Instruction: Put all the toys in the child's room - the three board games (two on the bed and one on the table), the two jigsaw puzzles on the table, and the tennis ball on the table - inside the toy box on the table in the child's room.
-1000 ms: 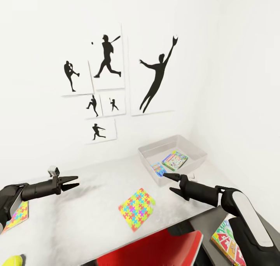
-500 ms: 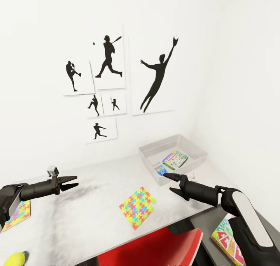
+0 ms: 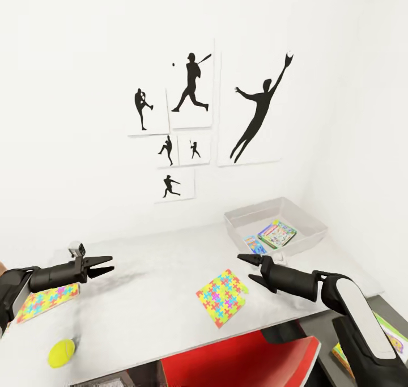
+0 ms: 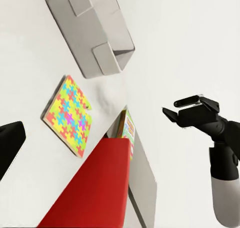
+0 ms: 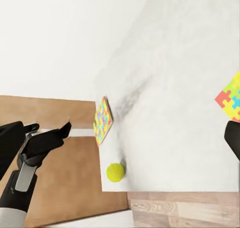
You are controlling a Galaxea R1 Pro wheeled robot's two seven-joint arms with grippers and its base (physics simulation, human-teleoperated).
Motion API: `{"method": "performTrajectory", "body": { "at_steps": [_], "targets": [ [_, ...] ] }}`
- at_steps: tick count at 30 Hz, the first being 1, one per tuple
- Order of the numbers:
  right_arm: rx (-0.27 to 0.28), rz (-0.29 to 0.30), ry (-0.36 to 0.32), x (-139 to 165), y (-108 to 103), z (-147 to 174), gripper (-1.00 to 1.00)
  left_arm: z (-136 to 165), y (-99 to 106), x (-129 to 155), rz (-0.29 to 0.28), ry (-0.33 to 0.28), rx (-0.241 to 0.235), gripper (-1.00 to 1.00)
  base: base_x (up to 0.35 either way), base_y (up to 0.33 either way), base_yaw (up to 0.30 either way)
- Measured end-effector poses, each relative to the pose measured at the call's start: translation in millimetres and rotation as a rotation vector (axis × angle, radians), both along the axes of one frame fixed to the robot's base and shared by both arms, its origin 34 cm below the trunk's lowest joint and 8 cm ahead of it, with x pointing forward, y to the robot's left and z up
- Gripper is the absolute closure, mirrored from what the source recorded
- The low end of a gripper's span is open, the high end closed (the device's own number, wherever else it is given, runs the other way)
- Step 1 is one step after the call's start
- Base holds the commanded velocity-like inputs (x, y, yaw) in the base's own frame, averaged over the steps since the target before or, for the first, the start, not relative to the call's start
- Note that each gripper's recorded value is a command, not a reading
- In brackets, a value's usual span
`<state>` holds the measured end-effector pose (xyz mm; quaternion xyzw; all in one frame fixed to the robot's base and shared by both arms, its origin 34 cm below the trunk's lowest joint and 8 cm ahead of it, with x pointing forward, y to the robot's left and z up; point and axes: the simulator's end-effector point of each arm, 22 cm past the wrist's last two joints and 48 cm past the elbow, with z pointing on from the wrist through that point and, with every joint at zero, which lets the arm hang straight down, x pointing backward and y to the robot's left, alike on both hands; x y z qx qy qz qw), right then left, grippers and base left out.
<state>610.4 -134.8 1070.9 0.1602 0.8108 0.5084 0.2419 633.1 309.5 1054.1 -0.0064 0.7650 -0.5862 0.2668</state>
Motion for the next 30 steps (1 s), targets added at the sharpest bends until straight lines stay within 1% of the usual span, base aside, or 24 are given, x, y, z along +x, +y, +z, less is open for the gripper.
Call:
{"method": "performTrajectory", "body": {
  "at_steps": [3, 6, 16, 19, 24, 27, 28, 29, 30],
  "targets": [
    [-0.072, -0.017, -0.002, 3, -7, -12, -1.00, 0, 0, 0, 0.000, 0.000, 0.000, -1.00, -0.002, 0.004, 0.286],
    [-0.100, -0.023, -0.003, 4, -10, -16, -1.00, 0, 0, 0, 0.000, 0.000, -0.001, -1.00, -0.001, 0.001, 0.286],
    [-0.124, -0.030, -0.001, 5, -14, -20, -1.00, 0, 0, 0, 0.000, 0.001, 0.000, -1.00, 0.000, 0.000, 0.282],
    [-0.128, -0.032, 0.000, 6, -16, -21, -1.00, -1, 0, 0, 0.000, 0.001, 0.000, -1.00, 0.000, -0.052, 0.137],
    [-0.136, -0.033, 0.002, 6, -16, -22, -1.00, -1, 0, 0, 0.000, 0.001, 0.001, -1.00, 0.000, -0.108, 0.033],
    [-0.181, -0.042, 0.005, 7, -21, -29, -1.00, -1, 0, 0, 0.000, 0.001, 0.001, -1.00, 0.000, -0.029, 0.006],
    [-0.217, -0.049, 0.006, 7, -25, -34, -1.00, -1, 1, 0, 0.001, 0.001, 0.003, -1.00, 0.000, -0.015, 0.003],
    [-0.237, -0.052, 0.007, 8, -28, -37, -1.00, -1, 2, 0, 0.002, 0.001, 0.004, -1.00, 0.000, -0.010, 0.002],
    [-0.279, -0.057, 0.009, 8, -32, -44, -1.00, -1, 3, 0, 0.003, 0.001, 0.005, -1.00, 0.000, -0.006, 0.001]
  ]
}}
